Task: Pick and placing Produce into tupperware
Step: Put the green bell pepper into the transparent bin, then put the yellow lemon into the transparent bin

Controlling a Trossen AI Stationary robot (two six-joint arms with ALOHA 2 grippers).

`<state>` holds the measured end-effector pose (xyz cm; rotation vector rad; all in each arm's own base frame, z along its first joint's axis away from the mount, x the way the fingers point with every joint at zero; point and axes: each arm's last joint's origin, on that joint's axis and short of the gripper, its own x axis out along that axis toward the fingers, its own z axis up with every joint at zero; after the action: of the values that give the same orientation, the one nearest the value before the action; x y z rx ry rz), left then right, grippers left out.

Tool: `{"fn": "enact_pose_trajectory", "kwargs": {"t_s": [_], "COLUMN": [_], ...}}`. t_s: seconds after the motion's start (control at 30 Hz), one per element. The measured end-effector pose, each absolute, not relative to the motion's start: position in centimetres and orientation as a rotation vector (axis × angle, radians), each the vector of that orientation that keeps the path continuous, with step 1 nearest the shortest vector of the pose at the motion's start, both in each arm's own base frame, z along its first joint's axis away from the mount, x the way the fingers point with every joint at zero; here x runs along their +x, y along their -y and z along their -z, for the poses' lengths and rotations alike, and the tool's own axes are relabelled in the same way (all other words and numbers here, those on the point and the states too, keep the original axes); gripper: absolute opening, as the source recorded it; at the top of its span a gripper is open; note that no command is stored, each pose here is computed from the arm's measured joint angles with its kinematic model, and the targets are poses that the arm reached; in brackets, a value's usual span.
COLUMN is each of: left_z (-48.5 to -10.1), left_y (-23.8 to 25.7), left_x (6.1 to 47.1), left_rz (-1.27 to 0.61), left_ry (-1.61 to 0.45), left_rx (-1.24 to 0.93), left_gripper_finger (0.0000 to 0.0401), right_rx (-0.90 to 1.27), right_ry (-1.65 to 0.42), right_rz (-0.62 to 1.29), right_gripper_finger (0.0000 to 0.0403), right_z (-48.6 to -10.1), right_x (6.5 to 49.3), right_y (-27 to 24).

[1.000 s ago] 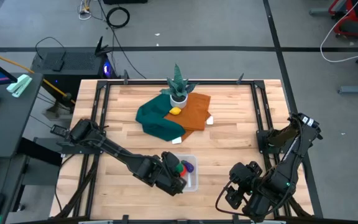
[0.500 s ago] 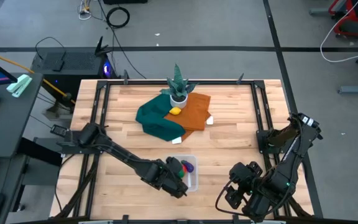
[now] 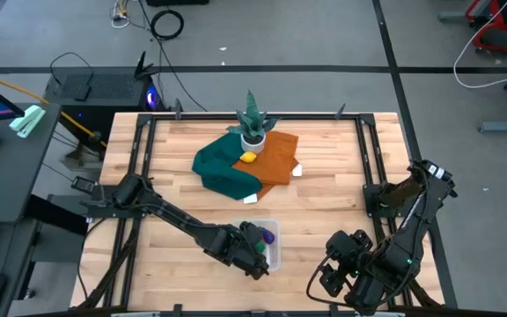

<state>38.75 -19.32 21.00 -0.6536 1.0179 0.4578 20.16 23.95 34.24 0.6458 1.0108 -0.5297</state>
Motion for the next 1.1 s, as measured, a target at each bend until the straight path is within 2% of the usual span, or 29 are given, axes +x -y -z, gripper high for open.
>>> {"fn": "enact_pose_trajectory", "kwargs": {"t_s": [0.33,0.77,1.1], "left_z": [-20.7,-22.0,-25.2], "left_y": [19.4,21.0,18.2], "left_x": [38.8,38.4,38.2], "left_rz": [-0.454,-0.402,-0.587], "left_ry": [-1.031,-1.003,-1.026], "left_rx": [-0.648,-0.684,-0.565], "left_gripper_finger": [0.0150,0.0187,0.0178], "right_rx": [0.645,0.644,0.640], "right_ry": [-1.006,-1.005,-0.997], "right_rz": [0.529,0.529,0.531], "right_gripper_finger": [0.0309,0.0309,0.0309], "right_z": [-34.3,-34.3,-34.3], "right_x": [20.1,20.1,20.1], "right_y": [-24.0,-24.0,-24.0]}}
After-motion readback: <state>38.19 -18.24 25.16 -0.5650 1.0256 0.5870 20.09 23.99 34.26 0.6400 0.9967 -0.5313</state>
